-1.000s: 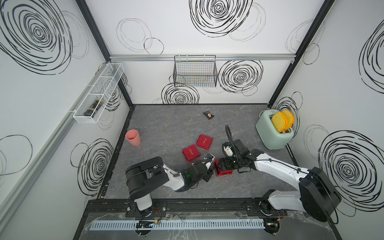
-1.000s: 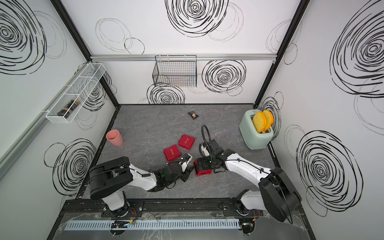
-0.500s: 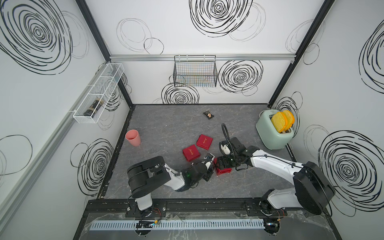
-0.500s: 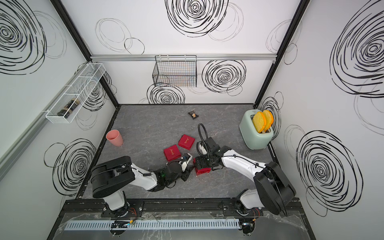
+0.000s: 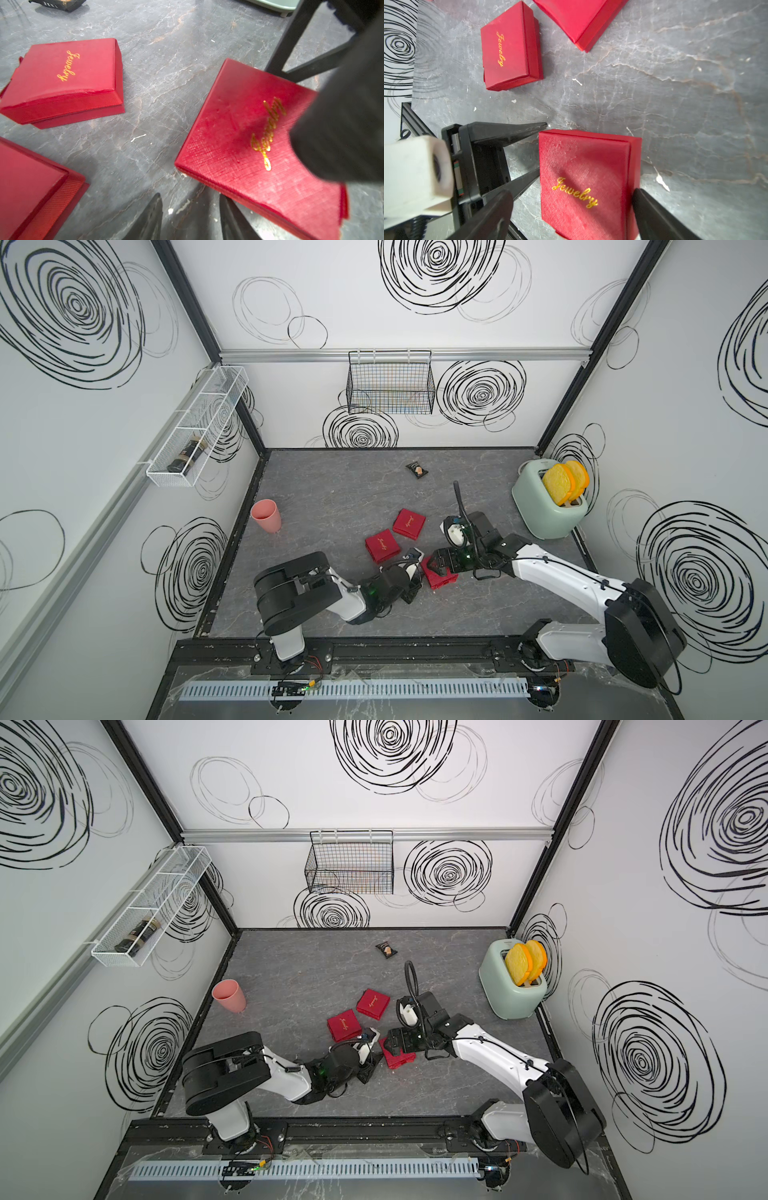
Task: Take the necklace out of the lift-off lid jewelry box
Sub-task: Close the lid on the jewelry box.
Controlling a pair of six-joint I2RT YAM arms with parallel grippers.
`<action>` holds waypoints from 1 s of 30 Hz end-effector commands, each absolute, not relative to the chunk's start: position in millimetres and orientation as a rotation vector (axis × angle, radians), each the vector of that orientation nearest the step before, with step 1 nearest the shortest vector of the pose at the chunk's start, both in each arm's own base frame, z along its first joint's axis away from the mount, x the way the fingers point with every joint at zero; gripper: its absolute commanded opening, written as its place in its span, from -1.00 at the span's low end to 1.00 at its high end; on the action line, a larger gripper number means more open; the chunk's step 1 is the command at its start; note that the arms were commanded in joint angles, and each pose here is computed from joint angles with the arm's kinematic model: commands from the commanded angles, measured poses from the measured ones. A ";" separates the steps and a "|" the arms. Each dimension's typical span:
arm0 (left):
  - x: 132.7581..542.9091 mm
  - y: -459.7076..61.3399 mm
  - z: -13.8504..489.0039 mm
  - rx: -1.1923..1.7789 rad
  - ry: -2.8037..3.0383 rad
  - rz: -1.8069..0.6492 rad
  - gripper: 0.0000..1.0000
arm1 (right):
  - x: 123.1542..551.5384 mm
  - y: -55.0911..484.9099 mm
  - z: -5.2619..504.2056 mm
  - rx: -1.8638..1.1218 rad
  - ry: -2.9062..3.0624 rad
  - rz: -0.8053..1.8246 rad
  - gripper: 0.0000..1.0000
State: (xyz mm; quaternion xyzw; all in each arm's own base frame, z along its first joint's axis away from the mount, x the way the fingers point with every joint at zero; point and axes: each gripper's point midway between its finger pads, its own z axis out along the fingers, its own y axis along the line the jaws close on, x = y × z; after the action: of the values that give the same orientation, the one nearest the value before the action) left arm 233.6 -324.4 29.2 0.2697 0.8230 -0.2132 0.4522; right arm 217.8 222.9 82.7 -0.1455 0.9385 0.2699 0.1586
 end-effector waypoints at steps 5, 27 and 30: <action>237.5 -324.1 41.1 0.638 2.001 -0.547 -0.03 | 215.4 216.0 61.8 -0.389 2.733 0.737 0.62; 239.2 -292.1 56.4 0.606 2.013 -0.441 -0.03 | 214.5 199.9 18.5 -0.409 2.818 0.389 0.44; 238.9 -290.3 57.7 0.604 2.016 -0.445 -0.03 | 214.3 198.5 14.6 -0.424 2.827 0.324 0.44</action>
State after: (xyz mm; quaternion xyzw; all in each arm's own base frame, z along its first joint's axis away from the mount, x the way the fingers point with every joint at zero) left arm 235.2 -296.6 52.5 0.2545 0.8260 -0.1888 0.4661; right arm 226.7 230.8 49.0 -0.1537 0.9511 0.2080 0.1689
